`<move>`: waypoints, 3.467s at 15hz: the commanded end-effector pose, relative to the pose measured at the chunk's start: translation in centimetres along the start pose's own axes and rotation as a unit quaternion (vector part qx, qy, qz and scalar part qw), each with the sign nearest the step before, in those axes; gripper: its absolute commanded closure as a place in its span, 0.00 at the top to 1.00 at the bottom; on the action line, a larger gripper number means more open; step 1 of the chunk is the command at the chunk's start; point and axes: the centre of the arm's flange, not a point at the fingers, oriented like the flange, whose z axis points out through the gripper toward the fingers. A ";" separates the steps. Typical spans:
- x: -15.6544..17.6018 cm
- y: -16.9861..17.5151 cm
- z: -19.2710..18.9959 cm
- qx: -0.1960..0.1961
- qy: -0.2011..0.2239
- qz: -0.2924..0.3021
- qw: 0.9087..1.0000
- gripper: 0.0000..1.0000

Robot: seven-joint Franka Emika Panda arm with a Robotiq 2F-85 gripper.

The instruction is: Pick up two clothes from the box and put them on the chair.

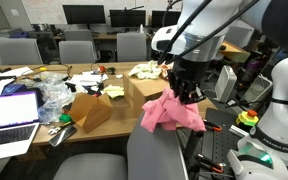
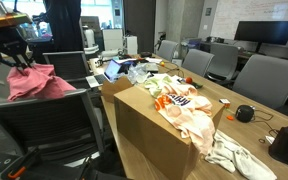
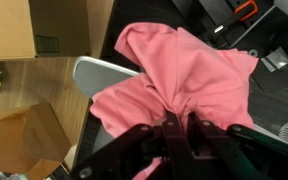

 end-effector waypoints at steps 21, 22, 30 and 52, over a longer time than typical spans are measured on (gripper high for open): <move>0.5 5.7 6.6 0.020 -0.022 0.101 0.994 0.03; 0.1 5.8 7.1 0.021 -0.027 0.105 0.994 0.03; -0.9 5.1 8.8 0.034 -0.046 0.108 0.992 0.03; 0.6 6.0 7.8 0.025 -0.011 0.110 0.994 0.69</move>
